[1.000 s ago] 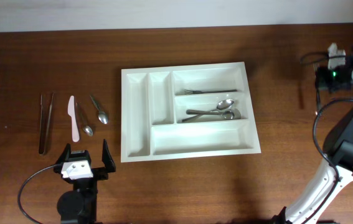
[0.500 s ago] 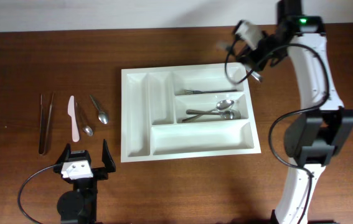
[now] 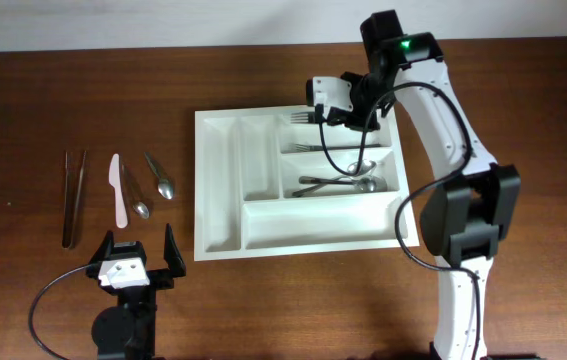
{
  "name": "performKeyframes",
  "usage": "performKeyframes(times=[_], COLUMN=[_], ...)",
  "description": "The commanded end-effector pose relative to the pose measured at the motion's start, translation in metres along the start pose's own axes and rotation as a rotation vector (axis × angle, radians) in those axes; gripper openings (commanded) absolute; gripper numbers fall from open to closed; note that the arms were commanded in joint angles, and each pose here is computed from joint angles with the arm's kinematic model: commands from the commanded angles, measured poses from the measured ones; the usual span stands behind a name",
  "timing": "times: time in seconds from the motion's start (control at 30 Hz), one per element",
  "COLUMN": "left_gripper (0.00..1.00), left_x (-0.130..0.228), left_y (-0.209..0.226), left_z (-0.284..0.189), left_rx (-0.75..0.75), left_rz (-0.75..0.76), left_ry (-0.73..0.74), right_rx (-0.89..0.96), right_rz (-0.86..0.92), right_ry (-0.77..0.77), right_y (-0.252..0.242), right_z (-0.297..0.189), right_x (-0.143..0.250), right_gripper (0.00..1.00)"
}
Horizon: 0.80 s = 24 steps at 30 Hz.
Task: Pack container
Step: 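Place the second fork into the top compartment and release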
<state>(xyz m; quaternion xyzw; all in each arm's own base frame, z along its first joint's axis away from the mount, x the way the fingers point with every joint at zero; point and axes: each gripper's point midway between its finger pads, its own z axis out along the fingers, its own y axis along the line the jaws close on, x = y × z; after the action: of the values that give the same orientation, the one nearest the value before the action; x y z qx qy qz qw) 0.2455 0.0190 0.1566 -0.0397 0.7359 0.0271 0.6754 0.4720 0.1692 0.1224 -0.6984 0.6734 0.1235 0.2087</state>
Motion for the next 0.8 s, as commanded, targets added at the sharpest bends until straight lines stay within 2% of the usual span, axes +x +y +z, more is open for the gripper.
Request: performKeyframes(times=[0.0,0.23,0.27,0.3,0.4,0.57,0.7,0.77], left_gripper=[0.99,0.99,0.99,0.99,0.99,0.99,0.99,0.99], left_x=[0.001,0.001,0.001,0.001,0.001,0.001,0.001,0.001], left_y=[-0.002,-0.002,-0.002,-0.002,-0.002,-0.002,-0.002,-0.002], left_z=[0.000,0.000,0.000,0.000,0.000,0.000,0.000,0.000], left_rx=[0.011,0.011,0.011,0.011,0.011,0.011,0.011,0.011], left_rz=[0.012,0.012,0.012,0.012,0.012,0.012,0.012,0.012], left_ry=[-0.003,-0.003,-0.003,-0.003,-0.003,-0.003,-0.003,-0.003], right_rx=[-0.044,-0.052,-0.038,-0.029,0.010,0.092,0.233,0.327], right_rz=[0.006,0.008,0.027,0.062,0.214,0.372,0.605,0.752], right_ry=[0.023,0.023,0.021,0.020,0.005,-0.023,-0.057,-0.052], right_y=[0.001,-0.001,-0.004,-0.007,-0.015,-0.036,-0.069,-0.085], right_z=[0.022,0.035,0.034,0.034,0.027,0.001,-0.042,-0.068], right_x=[0.014,0.019,0.019,0.019,0.017,0.014,0.021,0.037], right_gripper=[0.04,0.05,0.28,0.45,0.74,0.89,0.99,0.99])
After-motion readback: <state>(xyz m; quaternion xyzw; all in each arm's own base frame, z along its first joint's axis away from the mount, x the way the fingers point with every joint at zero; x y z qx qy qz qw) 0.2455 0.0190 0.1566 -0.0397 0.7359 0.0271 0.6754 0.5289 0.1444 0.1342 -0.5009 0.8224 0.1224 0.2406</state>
